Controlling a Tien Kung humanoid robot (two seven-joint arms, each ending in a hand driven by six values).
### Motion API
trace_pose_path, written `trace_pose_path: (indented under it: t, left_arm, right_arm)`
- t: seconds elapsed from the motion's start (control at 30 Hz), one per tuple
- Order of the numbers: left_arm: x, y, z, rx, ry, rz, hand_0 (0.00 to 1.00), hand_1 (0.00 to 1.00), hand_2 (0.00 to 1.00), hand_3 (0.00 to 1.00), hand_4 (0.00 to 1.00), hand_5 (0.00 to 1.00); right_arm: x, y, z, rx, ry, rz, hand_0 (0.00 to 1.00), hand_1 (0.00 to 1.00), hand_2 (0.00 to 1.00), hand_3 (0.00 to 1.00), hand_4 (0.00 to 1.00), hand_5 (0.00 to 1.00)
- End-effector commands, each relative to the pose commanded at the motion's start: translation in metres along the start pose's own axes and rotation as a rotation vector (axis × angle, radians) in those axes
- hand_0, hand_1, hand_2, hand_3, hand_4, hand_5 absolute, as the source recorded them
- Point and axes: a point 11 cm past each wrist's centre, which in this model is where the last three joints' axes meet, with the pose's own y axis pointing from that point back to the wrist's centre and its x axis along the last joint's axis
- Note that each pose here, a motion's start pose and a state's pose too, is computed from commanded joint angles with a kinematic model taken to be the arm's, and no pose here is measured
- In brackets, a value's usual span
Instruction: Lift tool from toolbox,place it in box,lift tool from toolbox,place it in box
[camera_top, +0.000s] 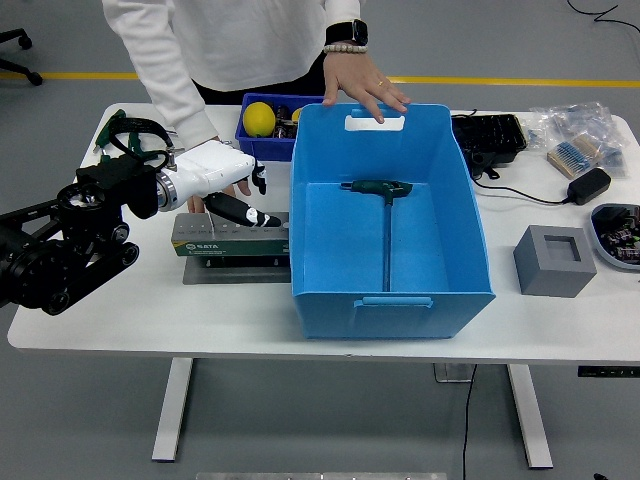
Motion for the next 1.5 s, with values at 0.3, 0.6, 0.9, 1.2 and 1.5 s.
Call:
trace_pose_path:
  t: [0.3,0.6,0.9,1.2,1.5]
  left_arm:
    - [-0.007,0.004,-0.011,0.020,-0.035,-0.030,0.634,0.608,0.617,0.492,0.896,0.957]
    - [-0.020,0.007,-0.010,0.039,-0.066,-0.096,0.637,0.589,0.577,0.451,0.885,0.978]
    - [-0.024,0.009,-0.020,0.078,-0.112,-0.128,0.640,0.568,0.515,0.349,0.885,0.996]
    - [-0.024,0.009,-0.028,0.105,-0.143,-0.135,0.636,0.499,0.432,0.250,0.886,0.998]
    - [-0.023,0.009,-0.032,0.116,-0.154,-0.131,0.630,0.457,0.379,0.214,0.887,0.998]
  right_arm:
    - [-0.001,0.000,0.001,-0.003,0.001,-0.001,0.699,0.695,0.739,0.603,0.833,0.725]
    - [-0.002,0.000,0.004,-0.008,0.001,-0.003,0.699,0.695,0.739,0.603,0.832,0.724]
    - [-0.003,0.000,0.006,-0.011,0.001,-0.004,0.699,0.697,0.739,0.603,0.832,0.724]
    - [-0.003,0.000,0.005,-0.010,-0.002,-0.005,0.700,0.697,0.739,0.603,0.832,0.724]
    - [-0.002,0.000,0.003,-0.007,-0.002,-0.005,0.701,0.697,0.738,0.603,0.832,0.724]
